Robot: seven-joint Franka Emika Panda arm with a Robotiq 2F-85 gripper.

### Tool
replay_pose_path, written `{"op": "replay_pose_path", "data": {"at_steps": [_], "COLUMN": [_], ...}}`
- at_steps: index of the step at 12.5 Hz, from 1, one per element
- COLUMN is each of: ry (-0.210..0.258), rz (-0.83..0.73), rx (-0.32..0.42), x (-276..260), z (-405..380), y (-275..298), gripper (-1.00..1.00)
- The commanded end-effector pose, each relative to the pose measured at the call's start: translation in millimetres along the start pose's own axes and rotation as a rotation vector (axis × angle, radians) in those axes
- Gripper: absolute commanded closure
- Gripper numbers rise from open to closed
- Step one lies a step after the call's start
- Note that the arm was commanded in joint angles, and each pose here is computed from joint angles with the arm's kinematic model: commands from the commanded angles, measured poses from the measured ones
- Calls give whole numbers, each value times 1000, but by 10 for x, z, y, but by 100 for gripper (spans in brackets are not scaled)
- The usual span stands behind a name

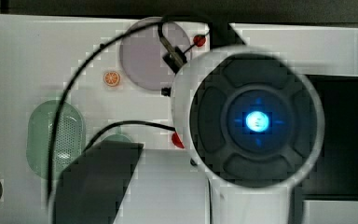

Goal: Pick Ketchup from oven and place it on table.

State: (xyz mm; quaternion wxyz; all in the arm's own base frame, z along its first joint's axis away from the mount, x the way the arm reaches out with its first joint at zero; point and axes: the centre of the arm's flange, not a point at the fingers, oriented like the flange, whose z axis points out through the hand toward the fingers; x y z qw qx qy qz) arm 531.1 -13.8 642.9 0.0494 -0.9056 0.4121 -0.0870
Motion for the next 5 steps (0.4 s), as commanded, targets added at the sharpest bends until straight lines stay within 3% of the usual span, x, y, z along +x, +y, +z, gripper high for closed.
{"op": "replay_pose_path", "data": {"at_steps": [1, 5], "ry": [-79, -86], "rz": [3, 3], "rx": [-87, -95], "x": [-81, -73], "z": [222, 283], "y": [48, 36], "gripper": [-100, -100]}}
